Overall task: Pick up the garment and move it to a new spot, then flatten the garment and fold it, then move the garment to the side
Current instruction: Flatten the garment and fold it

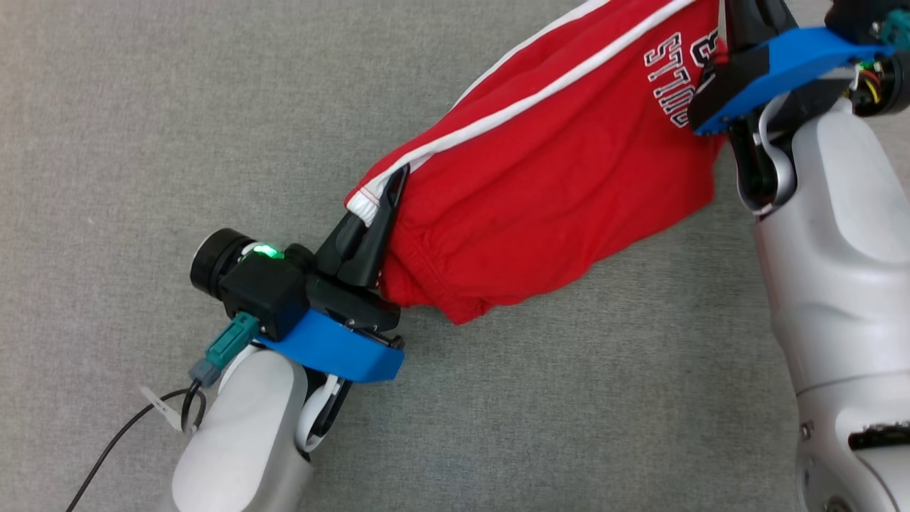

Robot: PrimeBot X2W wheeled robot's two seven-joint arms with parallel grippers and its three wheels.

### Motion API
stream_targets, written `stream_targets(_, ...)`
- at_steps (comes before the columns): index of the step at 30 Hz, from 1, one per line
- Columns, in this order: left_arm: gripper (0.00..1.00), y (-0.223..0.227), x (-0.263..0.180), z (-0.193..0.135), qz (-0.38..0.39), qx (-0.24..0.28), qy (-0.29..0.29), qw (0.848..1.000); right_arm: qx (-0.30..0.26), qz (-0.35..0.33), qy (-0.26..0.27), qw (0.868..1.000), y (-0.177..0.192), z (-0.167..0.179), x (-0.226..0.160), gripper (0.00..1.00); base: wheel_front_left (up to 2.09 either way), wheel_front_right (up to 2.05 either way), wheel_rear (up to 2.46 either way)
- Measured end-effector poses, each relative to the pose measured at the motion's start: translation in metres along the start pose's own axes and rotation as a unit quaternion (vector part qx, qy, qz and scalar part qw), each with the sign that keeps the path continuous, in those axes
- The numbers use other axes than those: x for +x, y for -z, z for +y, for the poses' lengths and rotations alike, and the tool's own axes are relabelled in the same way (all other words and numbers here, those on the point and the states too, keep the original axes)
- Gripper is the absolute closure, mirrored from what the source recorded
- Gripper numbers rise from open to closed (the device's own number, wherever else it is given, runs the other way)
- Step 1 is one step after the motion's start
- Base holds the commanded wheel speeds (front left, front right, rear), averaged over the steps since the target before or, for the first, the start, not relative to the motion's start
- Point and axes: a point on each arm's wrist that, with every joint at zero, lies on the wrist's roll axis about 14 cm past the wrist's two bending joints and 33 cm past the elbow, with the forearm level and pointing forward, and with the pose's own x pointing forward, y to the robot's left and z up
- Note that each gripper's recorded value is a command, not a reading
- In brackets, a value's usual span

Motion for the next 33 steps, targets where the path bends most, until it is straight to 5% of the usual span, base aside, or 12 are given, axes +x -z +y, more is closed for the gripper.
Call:
stream_targets(6, 1.00, 0.014, 0.003, 0.011, 0.018, 0.001, -0.012, 1.000, -0.007, 0.026, -0.011, 1.000, 0.021, 0.010, 0.022, 1.00, 0.00, 0.00, 0.00)
stream_targets(7, 1.00, 0.016, 0.003, 0.011, 0.021, -0.001, -0.013, 1.000, -0.006, 0.031, -0.011, 0.999, 0.025, 0.010, 0.023, 0.64, 0.00, 0.00, 0.00)
stream_targets(8, 0.55, 0.018, 0.002, 0.012, 0.024, -0.002, -0.015, 1.000, -0.006, 0.037, -0.011, 0.999, 0.028, 0.010, 0.024, 0.00, 0.00, 0.00, 0.00)
stream_targets(9, 0.00, 0.020, 0.002, 0.013, 0.027, -0.003, -0.016, 1.000, -0.006, 0.040, -0.010, 0.999, 0.031, 0.010, 0.023, 0.00, 0.00, 0.00, 0.00)
stream_targets(24, 0.00, 0.015, -0.030, 0.014, 0.027, -0.011, -0.048, 0.998, -0.029, 0.031, 0.006, 0.999, 0.026, -0.009, 0.003, 0.00, 0.00, 0.00, 0.00)
stream_targets(33, 0.00, -0.019, -0.065, 0.047, -0.009, 0.021, -0.114, 0.993, -0.081, 0.051, -0.016, 0.995, 0.034, -0.008, -0.024, 0.00, 0.00, 0.00, 0.00)
